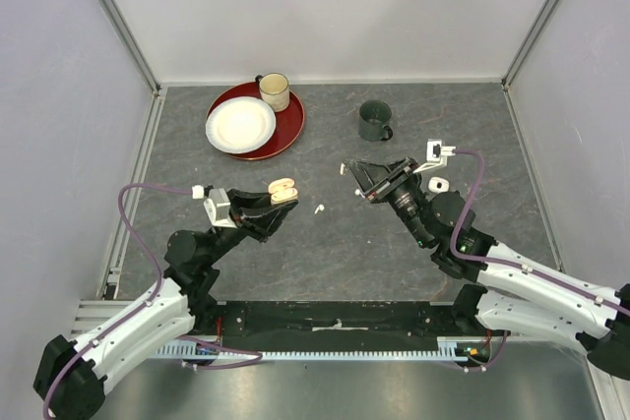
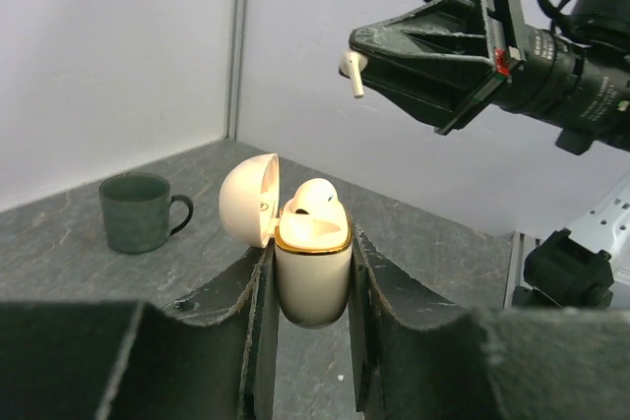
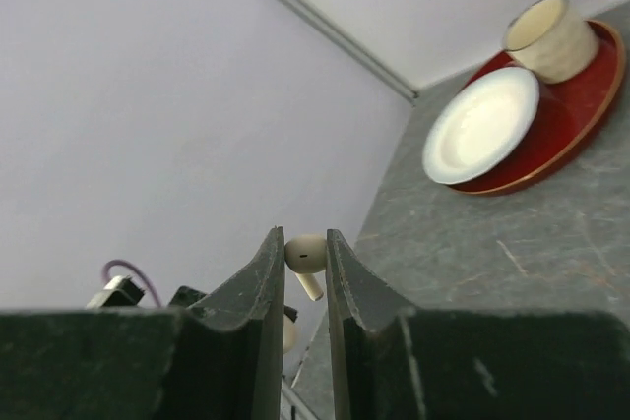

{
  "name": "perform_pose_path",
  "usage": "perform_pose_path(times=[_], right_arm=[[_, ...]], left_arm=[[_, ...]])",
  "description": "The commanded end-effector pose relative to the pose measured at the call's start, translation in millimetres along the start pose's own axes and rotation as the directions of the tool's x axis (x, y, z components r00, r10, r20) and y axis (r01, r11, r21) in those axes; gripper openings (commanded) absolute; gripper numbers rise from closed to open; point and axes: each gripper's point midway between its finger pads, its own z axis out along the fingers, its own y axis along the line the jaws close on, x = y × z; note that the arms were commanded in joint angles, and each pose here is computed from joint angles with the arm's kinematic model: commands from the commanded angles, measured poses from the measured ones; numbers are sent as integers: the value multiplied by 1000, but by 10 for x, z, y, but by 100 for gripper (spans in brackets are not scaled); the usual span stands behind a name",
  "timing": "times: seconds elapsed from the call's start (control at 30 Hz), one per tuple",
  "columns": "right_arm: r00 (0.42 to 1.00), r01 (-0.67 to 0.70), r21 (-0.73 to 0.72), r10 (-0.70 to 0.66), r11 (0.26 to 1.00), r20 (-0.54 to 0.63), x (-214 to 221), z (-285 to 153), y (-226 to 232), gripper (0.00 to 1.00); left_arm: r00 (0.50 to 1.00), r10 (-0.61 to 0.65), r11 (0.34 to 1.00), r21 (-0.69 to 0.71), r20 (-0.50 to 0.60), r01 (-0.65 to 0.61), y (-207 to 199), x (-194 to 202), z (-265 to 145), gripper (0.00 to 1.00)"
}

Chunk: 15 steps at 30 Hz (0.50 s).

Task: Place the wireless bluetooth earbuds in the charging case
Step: Pick up the earbud from the center of the board, then place the earbud in the charging case.

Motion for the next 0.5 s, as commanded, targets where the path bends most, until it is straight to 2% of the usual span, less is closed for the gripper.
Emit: perform_pose_path(times=[0.0, 0.27, 0.47], right_arm=[[998, -47, -244, 55, 969, 28, -151, 7, 626, 0], [999, -33, -378, 27, 925, -22, 18, 23, 1028, 0], [999, 1, -384, -18, 924, -41, 213, 51, 1099, 0]], left_arm=[[993, 24, 994, 101, 114, -35, -199, -291, 33, 2], [994, 49, 987, 145, 102, -63, -256, -310, 114, 2], [993, 77, 982, 163, 91, -91, -274, -298, 183, 2]])
